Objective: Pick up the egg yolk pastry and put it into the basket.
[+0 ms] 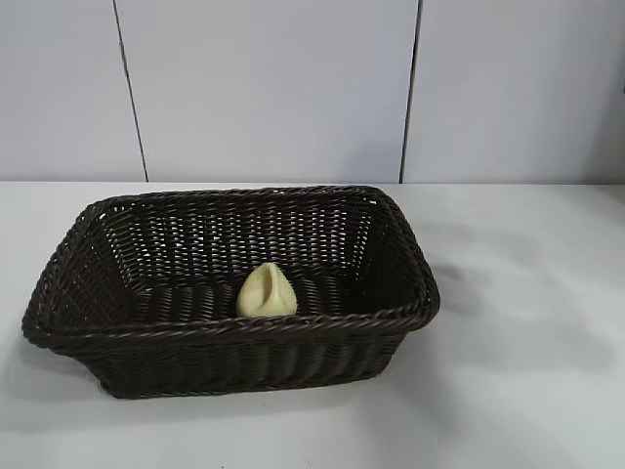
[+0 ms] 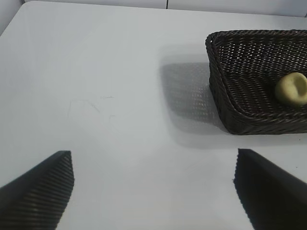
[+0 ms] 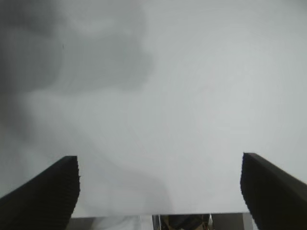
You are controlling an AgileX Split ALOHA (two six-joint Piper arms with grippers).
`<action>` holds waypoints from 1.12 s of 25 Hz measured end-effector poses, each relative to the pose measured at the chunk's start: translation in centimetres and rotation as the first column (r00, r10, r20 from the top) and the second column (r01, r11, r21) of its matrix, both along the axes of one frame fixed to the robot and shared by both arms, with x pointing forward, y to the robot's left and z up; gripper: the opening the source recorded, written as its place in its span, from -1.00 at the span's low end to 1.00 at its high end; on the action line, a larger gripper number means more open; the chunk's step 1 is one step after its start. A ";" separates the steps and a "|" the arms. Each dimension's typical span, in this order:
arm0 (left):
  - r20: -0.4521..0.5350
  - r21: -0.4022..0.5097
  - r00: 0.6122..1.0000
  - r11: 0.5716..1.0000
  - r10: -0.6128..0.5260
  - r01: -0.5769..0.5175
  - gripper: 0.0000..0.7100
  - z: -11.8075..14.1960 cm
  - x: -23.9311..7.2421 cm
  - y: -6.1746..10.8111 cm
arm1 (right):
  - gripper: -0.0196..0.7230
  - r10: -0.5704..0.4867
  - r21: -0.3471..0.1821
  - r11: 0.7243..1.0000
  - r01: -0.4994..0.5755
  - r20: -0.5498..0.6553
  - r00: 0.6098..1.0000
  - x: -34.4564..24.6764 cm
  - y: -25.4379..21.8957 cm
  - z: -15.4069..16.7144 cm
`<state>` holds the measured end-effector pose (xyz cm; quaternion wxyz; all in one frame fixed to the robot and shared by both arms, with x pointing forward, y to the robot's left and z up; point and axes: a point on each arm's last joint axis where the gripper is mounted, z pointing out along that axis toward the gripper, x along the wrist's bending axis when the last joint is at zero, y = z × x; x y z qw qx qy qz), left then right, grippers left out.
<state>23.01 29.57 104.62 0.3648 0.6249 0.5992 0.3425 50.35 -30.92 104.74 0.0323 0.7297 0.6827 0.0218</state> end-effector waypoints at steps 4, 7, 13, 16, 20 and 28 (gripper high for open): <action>0.000 0.000 1.000 1.000 0.000 0.000 0.85 0.0 0.0 0.0 | 0.81 -0.001 0.015 1.000 0.001 -0.019 1.000 -5.3 0.3 -0.9; 0.000 0.000 1.000 1.000 0.000 0.000 0.85 0.0 0.0 0.0 | 0.81 0.005 0.013 1.000 -0.006 0.029 1.000 -8.6 0.4 -1.6; 0.000 0.000 1.000 1.000 0.000 0.000 0.85 0.0 0.0 0.0 | 0.81 0.020 0.000 1.000 -0.021 0.243 0.970 -14.3 0.6 -2.3; 0.000 0.000 1.000 1.000 0.000 0.000 0.85 0.0 0.0 0.0 | 0.81 0.024 -0.007 1.000 -0.022 0.342 0.939 -16.9 0.7 -2.6; 0.000 0.000 1.000 1.000 0.000 0.000 0.85 0.0 0.0 0.0 | 0.81 0.027 -0.018 1.000 -0.021 0.505 0.863 -19.8 0.8 -1.6; 0.000 0.000 1.000 1.000 0.000 0.000 0.85 0.0 0.0 0.0 | 0.81 0.035 -0.036 0.999 -0.012 0.766 0.642 -24.8 1.0 -0.1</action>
